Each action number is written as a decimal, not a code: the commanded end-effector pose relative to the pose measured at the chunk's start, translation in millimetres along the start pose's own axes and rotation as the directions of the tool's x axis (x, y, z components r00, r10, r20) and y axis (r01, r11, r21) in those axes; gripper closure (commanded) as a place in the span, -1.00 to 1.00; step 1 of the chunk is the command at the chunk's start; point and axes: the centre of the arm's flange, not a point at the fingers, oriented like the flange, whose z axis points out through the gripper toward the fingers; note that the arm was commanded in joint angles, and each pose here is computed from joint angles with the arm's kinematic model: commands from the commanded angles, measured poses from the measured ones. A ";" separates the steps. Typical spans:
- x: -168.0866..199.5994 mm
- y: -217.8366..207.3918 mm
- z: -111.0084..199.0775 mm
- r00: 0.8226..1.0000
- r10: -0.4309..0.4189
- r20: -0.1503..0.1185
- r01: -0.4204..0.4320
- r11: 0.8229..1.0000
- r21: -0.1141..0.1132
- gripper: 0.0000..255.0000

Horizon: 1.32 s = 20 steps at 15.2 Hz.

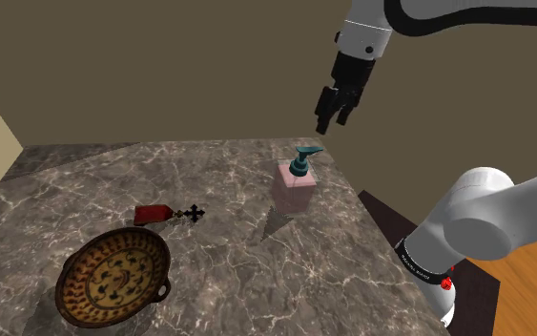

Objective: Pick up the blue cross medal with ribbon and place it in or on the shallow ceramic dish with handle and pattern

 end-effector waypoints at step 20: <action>118.6 -216.0 115.7 0.940 -0.340 -0.034 0.341 0.940 0.005 -1.00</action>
